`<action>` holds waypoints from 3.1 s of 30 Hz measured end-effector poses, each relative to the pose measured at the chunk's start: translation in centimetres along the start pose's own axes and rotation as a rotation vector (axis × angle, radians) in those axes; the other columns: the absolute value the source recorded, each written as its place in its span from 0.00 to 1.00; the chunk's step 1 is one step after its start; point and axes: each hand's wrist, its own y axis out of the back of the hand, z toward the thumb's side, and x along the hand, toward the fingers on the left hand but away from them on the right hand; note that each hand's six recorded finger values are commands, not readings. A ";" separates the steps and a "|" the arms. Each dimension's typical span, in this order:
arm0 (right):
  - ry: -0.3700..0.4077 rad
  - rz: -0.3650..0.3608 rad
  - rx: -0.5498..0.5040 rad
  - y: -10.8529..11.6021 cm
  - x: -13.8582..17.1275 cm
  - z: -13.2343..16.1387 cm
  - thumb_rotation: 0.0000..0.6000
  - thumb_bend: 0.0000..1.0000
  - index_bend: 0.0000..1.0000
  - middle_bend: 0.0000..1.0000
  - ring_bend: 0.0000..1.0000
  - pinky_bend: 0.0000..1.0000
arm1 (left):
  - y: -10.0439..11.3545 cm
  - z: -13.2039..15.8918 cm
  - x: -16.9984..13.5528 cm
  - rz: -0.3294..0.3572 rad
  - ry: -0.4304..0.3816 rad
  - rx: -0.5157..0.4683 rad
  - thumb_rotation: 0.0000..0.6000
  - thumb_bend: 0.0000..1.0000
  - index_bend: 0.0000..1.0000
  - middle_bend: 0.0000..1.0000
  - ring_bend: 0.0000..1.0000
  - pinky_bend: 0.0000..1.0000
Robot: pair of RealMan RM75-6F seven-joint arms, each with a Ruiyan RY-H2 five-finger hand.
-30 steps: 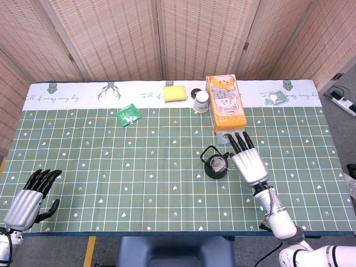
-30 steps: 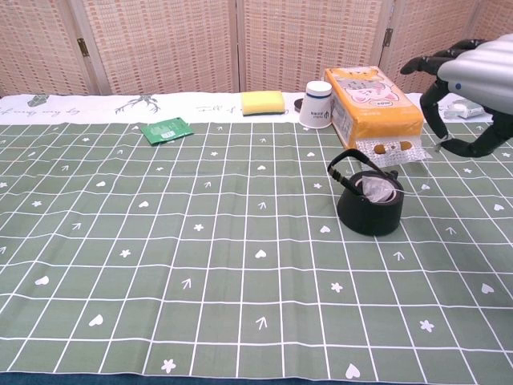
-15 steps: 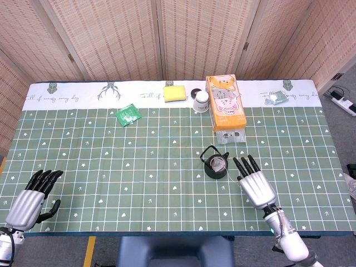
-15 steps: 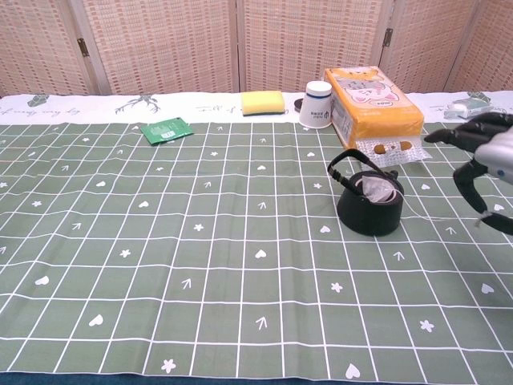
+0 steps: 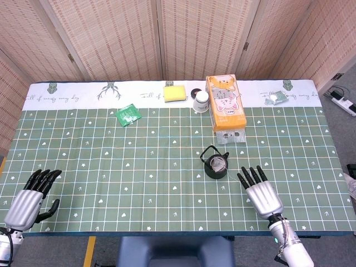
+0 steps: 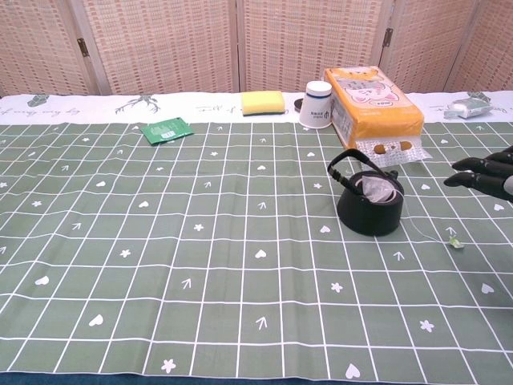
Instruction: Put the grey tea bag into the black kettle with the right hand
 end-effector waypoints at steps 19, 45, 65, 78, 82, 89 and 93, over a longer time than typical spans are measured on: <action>0.041 0.156 -0.282 5.6 -3.8 -1.6 1.00 0.43 0.00 1.00 1.00 0.84 | 0.2 -0.3 0.1 0.006 0.006 -0.011 1.00 0.46 0.00 0.07 0.06 0.00; 0.067 0.490 -0.406 7.3 -9.7 2.3 1.00 0.43 0.03 1.00 1.00 0.87 | 0.7 -0.8 0.0 0.017 0.017 -0.034 1.00 0.46 0.00 0.09 0.12 0.00; 0.038 0.540 -0.367 5.3 -11.0 2.4 1.00 0.43 0.10 1.00 1.00 0.87 | 1.0 -1.1 0.0 0.023 0.024 -0.038 1.00 0.46 0.00 0.09 0.12 0.00; 0.030 0.581 -0.337 3.8 -12.0 3.1 1.00 0.43 0.15 1.00 1.00 0.87 | 1.2 -1.2 0.0 0.030 0.026 -0.047 1.00 0.46 0.00 0.09 0.12 0.00; 0.027 0.579 -0.333 3.8 -12.1 3.3 1.00 0.43 0.15 1.00 1.00 0.87 | 1.3 -1.2 -0.1 0.033 0.025 -0.047 1.00 0.46 0.00 0.09 0.12 0.00; 0.026 0.543 -0.355 5.1 -11.4 2.7 1.00 0.43 0.15 1.00 1.00 0.87 | 1.2 -1.1 -0.1 0.029 0.023 -0.040 1.00 0.46 0.00 0.09 0.12 0.00; 0.031 0.501 -0.372 6.3 -10.3 1.8 1.00 0.43 0.15 1.00 1.00 0.87 | 1.0 -1.0 -0.1 0.026 0.022 -0.031 1.00 0.46 0.00 0.09 0.12 0.00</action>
